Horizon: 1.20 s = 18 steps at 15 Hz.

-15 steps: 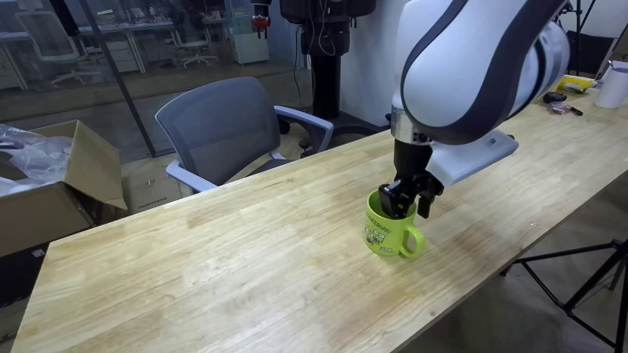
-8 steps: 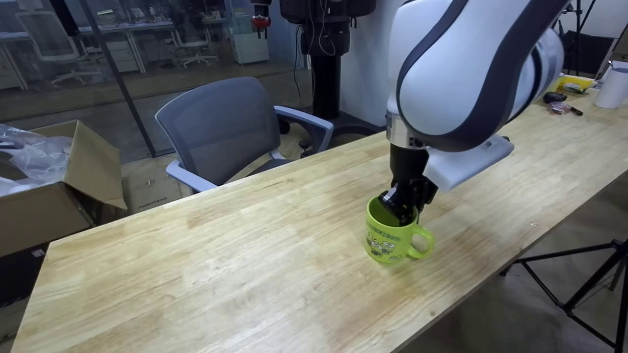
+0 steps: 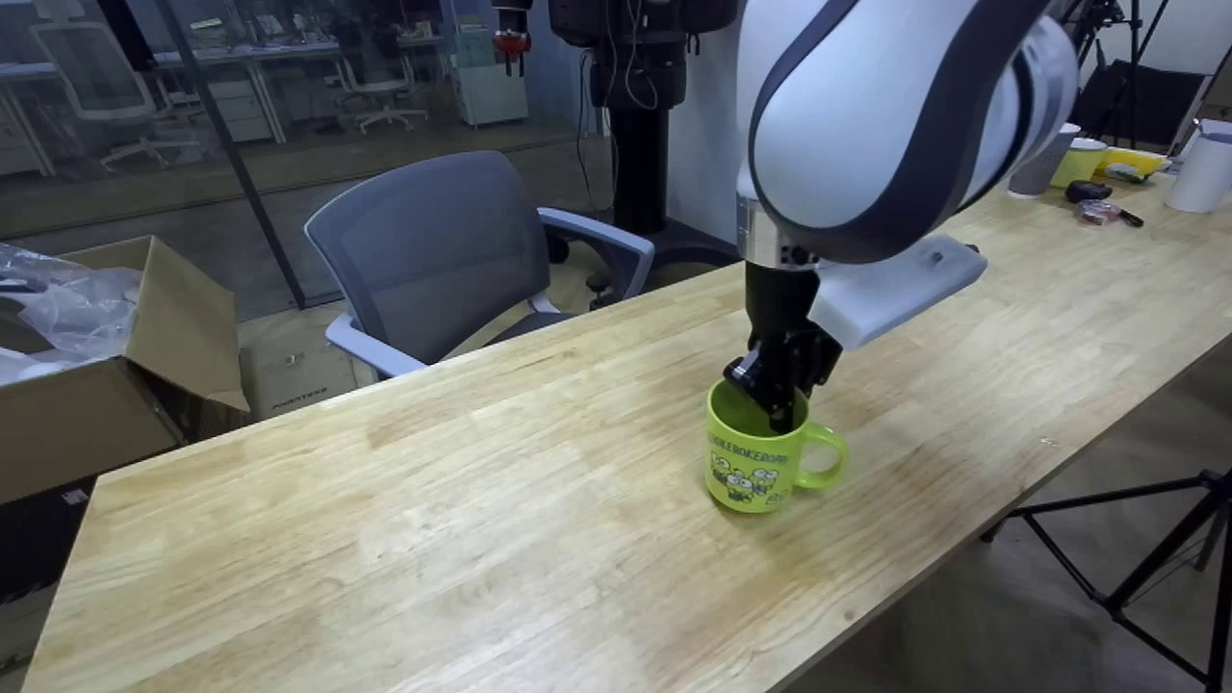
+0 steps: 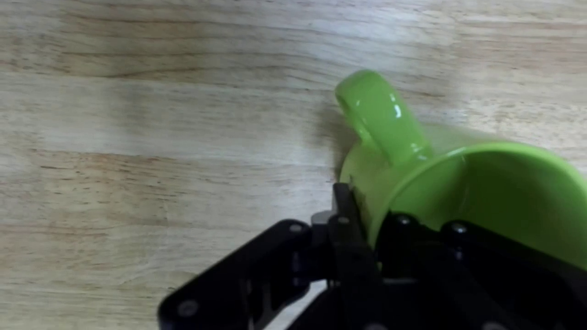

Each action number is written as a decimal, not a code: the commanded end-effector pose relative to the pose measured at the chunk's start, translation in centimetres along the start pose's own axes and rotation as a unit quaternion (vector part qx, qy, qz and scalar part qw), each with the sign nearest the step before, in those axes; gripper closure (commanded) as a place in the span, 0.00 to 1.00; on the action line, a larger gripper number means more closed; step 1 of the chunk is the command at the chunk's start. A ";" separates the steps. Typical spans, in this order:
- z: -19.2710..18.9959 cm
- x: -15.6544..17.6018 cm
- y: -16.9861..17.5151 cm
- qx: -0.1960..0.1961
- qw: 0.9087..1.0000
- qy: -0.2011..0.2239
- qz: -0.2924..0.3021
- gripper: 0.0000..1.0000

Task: Move the mug to the right

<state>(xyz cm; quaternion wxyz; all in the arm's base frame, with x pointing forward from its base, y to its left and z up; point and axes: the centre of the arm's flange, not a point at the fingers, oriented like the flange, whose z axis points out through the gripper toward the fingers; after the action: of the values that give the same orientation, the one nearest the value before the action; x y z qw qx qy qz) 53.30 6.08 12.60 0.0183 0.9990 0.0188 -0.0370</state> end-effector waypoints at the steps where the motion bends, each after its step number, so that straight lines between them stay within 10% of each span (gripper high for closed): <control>1: -3.0 1.4 -0.7 -0.002 1.000 0.005 -0.001 0.98; 10: -4.5 2.7 0.6 -0.002 1.000 0.000 0.002 0.98; 18: -4.3 2.4 9.9 -0.012 0.999 -0.006 0.050 0.98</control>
<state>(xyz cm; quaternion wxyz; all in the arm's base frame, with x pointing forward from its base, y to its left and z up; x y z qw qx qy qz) 56.01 -0.34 15.53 0.0263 0.9986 -0.0169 -0.0420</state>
